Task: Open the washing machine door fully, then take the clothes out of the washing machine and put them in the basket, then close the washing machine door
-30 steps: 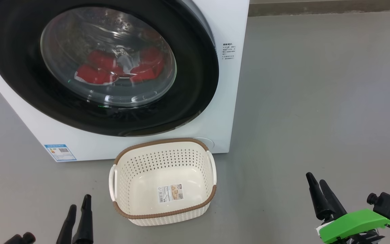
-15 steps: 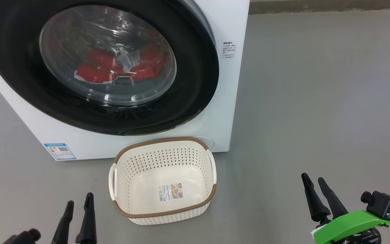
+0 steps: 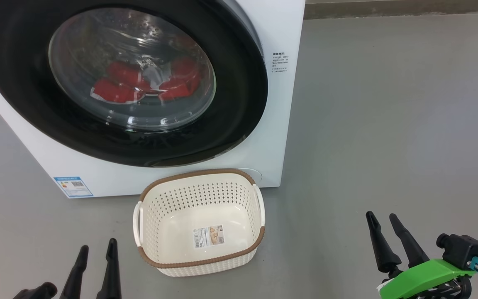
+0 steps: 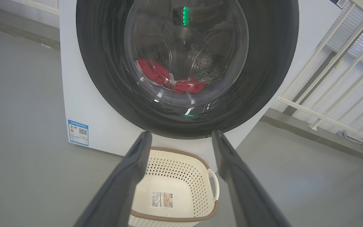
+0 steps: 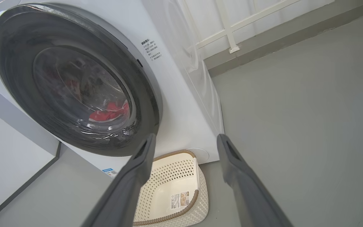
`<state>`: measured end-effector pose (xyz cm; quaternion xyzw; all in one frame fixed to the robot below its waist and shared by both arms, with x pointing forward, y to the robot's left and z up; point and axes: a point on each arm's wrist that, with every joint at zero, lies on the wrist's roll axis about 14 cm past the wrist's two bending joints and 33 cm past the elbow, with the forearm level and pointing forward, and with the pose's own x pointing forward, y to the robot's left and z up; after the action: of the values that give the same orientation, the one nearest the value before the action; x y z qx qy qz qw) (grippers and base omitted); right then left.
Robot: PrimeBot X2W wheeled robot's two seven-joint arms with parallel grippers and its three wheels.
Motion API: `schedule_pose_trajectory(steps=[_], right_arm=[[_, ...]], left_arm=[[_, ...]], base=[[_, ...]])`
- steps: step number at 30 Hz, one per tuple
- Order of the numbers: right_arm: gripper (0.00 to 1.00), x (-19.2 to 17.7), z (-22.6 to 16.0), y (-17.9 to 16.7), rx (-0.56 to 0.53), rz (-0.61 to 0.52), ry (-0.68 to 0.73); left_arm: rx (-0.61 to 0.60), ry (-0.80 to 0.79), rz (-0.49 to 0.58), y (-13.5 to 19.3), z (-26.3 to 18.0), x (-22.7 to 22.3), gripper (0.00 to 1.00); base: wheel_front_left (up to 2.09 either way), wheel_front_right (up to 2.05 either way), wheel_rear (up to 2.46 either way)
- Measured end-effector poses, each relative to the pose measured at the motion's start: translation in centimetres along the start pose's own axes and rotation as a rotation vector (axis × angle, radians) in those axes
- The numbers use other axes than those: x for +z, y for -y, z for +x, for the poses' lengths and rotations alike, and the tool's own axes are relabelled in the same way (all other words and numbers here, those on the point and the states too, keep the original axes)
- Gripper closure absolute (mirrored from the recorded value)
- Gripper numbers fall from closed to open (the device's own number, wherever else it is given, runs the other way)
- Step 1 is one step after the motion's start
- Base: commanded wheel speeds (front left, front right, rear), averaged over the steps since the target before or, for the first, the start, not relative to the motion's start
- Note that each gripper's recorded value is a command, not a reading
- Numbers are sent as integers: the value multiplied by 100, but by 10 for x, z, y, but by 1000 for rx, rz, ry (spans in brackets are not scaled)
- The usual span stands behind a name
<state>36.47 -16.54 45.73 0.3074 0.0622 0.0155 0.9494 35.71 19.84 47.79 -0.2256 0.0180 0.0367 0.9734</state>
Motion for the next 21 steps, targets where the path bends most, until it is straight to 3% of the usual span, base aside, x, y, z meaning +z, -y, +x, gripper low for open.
schedule_pose_trajectory(steps=[21], right_arm=[[0, 7, -1, -6, 38, -204, 41]], left_arm=[[-55, 31, 250, 9, -3, 2, 0]], base=[[0, 0, 0]])
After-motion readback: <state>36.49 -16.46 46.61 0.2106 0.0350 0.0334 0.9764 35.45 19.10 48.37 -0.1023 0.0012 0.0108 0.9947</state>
